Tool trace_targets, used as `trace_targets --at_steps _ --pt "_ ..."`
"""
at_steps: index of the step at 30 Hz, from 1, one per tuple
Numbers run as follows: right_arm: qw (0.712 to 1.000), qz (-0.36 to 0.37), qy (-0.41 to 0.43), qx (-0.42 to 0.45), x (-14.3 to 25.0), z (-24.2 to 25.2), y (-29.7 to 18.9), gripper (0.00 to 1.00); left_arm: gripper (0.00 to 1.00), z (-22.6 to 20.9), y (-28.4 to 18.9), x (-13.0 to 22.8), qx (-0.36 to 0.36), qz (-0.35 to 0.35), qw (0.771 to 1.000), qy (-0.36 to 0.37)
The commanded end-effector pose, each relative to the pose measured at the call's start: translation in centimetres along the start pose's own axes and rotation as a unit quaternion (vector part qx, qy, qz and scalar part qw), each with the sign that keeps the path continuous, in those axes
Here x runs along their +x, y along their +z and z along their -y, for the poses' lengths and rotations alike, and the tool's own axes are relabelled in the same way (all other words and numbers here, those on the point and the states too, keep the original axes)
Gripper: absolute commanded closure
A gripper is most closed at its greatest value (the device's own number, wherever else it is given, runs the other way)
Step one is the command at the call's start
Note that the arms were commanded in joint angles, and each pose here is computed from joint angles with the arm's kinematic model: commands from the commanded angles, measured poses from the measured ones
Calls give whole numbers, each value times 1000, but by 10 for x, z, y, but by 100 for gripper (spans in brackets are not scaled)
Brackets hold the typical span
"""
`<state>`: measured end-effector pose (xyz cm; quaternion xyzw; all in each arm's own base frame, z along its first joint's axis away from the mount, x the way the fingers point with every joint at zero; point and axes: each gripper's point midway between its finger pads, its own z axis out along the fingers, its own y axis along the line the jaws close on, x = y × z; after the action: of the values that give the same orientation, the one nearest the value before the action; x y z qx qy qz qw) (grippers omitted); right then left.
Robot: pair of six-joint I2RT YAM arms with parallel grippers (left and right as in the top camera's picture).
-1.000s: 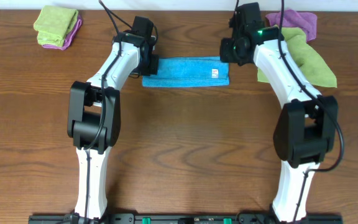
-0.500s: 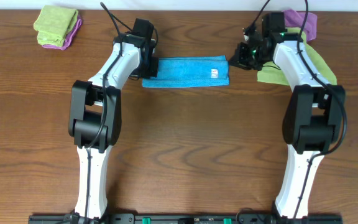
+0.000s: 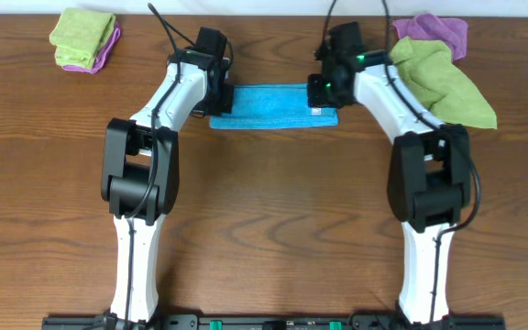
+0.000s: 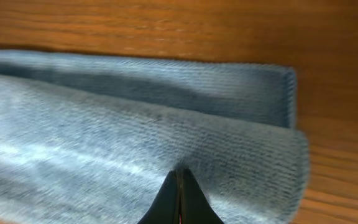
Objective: Fold the cloth
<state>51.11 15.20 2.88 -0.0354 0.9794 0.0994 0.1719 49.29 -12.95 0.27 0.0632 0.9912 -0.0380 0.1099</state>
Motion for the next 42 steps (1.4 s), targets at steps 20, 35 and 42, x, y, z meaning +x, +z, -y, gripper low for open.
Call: trace_targets --at_steps 20,35,42 --pt "994 -75 -1 84 43 20 34 98 94 -2 25 21 2 -43 999 -5" --pt "991 -97 10 91 49 21 -1 99 94 -6 25 49 -5 -97 995 11" --pt "996 -50 16 75 24 17 -42 99 95 -8 33 58 -8 -105 994 10"
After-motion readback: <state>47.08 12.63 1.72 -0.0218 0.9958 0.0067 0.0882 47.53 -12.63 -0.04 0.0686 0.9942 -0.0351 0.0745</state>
